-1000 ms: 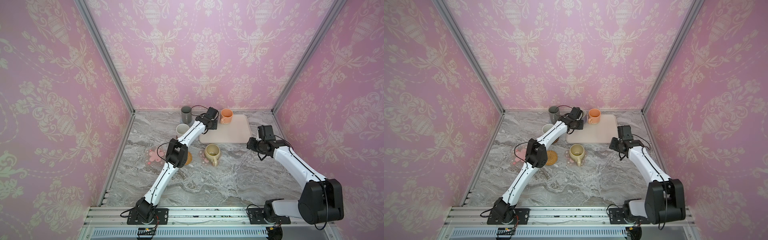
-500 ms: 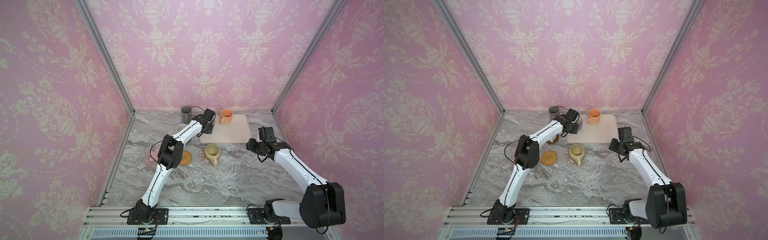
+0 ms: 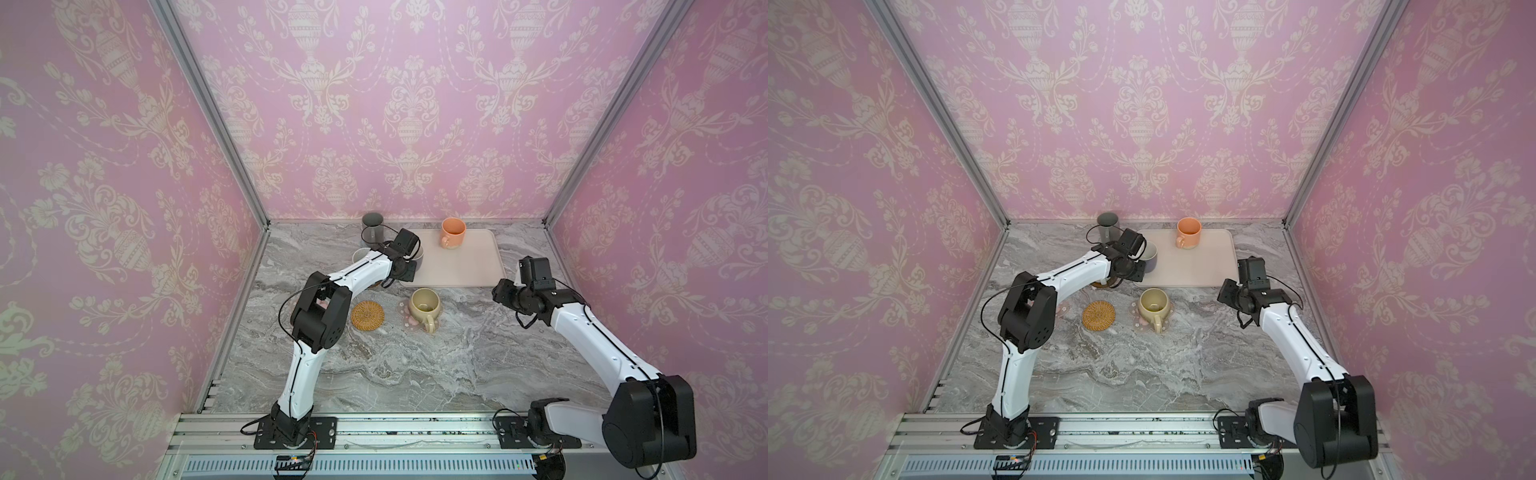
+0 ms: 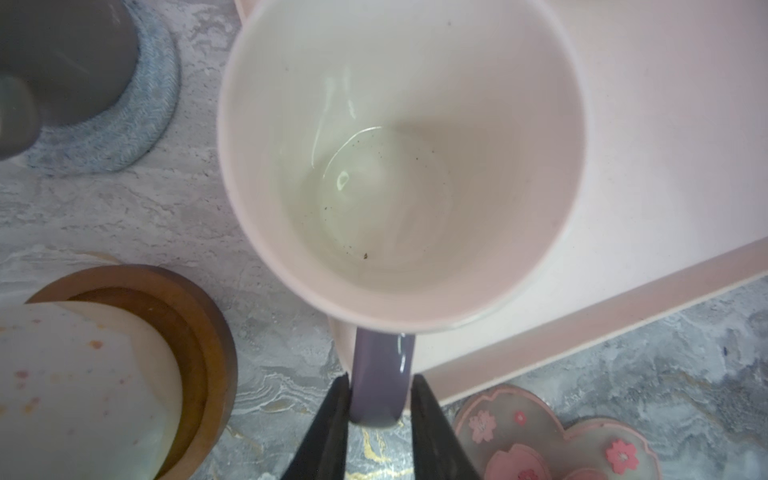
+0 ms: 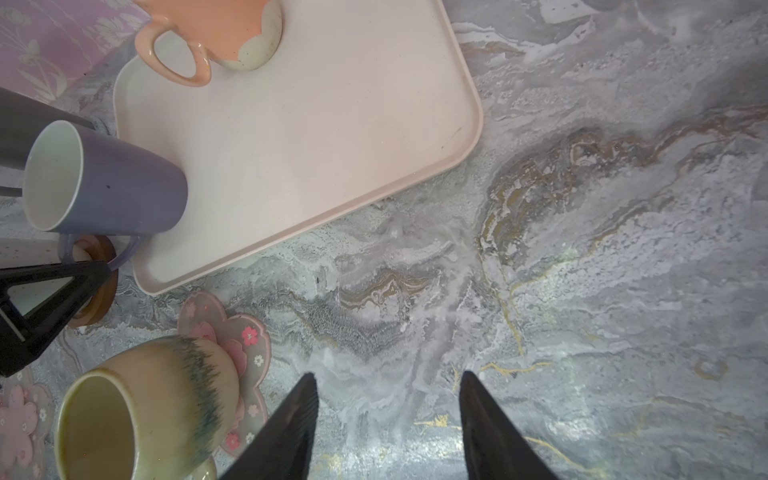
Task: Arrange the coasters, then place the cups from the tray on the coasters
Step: 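Lift the lavender-handled mug off the tray with the left gripper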
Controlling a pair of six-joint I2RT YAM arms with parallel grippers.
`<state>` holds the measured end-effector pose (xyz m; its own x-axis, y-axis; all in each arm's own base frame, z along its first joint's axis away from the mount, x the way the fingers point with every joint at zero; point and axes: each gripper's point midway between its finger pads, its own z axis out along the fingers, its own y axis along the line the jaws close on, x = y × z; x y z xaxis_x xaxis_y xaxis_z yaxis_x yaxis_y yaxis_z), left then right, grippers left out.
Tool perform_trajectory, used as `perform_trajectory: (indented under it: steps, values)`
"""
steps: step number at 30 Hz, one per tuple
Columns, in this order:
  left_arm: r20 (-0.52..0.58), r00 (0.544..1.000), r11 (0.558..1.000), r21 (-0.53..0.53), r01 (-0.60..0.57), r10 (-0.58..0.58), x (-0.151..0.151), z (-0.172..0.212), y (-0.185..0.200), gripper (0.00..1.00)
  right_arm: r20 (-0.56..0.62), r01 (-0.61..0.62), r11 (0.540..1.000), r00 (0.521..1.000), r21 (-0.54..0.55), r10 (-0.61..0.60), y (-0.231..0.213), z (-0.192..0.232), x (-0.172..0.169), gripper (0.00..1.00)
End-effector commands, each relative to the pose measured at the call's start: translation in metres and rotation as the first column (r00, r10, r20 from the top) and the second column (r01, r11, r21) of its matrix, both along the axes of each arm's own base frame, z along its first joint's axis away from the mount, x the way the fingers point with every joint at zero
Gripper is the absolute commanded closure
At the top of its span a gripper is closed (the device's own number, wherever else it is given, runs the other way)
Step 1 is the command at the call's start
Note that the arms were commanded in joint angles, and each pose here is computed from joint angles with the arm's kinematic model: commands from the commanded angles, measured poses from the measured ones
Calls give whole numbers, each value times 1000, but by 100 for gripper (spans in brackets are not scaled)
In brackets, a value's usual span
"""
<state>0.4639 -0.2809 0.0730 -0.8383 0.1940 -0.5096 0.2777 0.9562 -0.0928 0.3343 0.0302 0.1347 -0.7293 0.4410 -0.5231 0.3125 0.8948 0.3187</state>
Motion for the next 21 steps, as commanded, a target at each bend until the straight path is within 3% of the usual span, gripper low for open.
perform_trajectory:
  steps: [1, 10, 21]
  values:
    - [5, 1000, 996, -90, 9, -8, -1, 14, -11, 68, 23, 16, 1000, 1000, 19, -17, -2, 6, -4, 44]
    - [42, 999, 998, -57, 6, -3, 8, 34, -3, 63, 19, 22, 1000, 1000, 4, -22, -4, 5, -10, 44]
    - [6, 1000, 1000, 18, 6, -6, 23, 33, 6, 62, 23, 37, 999, 999, -2, -37, -7, 5, -13, 43]
